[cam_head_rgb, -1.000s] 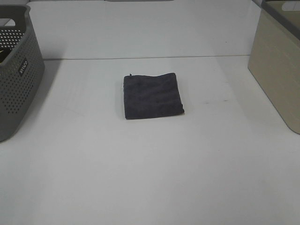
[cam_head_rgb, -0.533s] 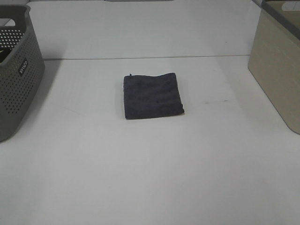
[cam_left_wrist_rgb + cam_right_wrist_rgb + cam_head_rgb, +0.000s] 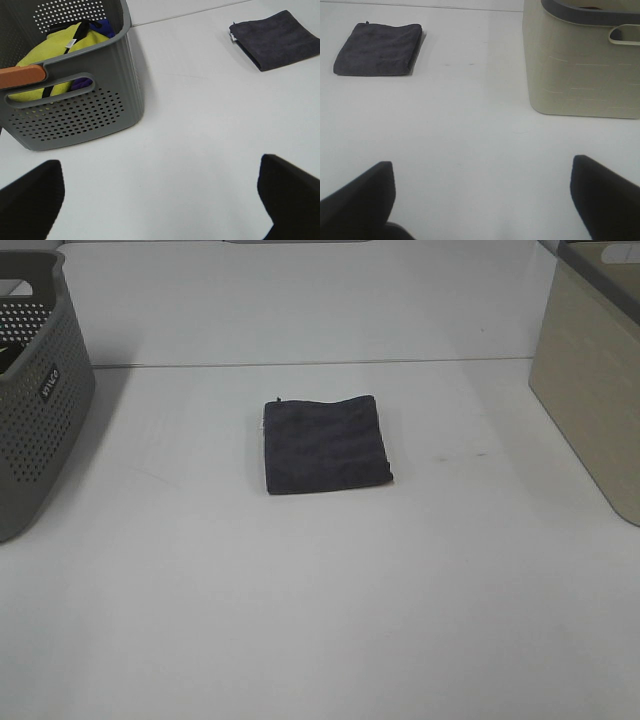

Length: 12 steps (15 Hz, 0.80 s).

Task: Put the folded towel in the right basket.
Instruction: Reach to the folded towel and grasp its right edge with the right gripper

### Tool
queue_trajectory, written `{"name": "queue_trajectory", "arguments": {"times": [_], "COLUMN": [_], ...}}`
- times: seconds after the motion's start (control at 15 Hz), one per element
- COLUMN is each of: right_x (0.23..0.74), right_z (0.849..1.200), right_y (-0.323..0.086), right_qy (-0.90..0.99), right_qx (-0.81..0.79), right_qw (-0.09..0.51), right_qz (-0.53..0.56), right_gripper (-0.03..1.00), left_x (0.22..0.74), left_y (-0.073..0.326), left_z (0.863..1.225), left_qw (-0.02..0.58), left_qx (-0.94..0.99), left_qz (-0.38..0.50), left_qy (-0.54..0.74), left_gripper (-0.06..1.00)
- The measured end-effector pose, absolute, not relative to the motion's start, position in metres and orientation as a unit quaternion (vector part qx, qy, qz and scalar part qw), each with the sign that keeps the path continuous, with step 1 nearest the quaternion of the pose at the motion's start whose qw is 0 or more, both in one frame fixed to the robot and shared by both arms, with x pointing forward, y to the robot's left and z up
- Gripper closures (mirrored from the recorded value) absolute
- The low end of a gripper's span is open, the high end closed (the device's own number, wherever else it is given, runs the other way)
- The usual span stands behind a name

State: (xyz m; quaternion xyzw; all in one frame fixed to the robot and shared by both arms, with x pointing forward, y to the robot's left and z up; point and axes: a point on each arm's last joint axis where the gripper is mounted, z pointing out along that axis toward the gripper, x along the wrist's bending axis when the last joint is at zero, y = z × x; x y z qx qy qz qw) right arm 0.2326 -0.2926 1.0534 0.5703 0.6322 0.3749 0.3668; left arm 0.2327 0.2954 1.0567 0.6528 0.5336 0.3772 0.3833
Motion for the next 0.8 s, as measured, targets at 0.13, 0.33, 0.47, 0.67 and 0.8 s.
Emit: {"name": "queue_trajectory", "arguments": {"times": [0.13, 0.33, 0.47, 0.67, 0.8], "right_x": [0.233, 0.233, 0.233, 0.236, 0.252], "right_z": [1.053, 1.053, 1.053, 1.055, 1.068], "right_y": [-0.293, -0.293, -0.293, -0.293, -0.292], "right_qy": [0.632, 0.632, 0.632, 0.635, 0.63], "right_qx": [0.57, 0.57, 0.57, 0.573, 0.573], "right_qw": [0.367, 0.367, 0.367, 0.362, 0.363], "right_qz": [0.375, 0.375, 0.375, 0.37, 0.378], "right_gripper": [0.09, 0.09, 0.09, 0.09, 0.1], "left_x": [0.233, 0.233, 0.233, 0.233, 0.233], "left_y": [0.295, 0.295, 0.295, 0.295, 0.295], "left_z": [1.057, 1.057, 1.057, 1.057, 1.057], "left_qw": [0.383, 0.383, 0.383, 0.383, 0.383], "left_qx": [0.653, 0.653, 0.653, 0.653, 0.653], "left_qz": [0.377, 0.377, 0.377, 0.378, 0.378], "left_qy": [0.534, 0.534, 0.534, 0.534, 0.534], "left_gripper": [-0.04, -0.04, -0.04, -0.04, -0.04]}}
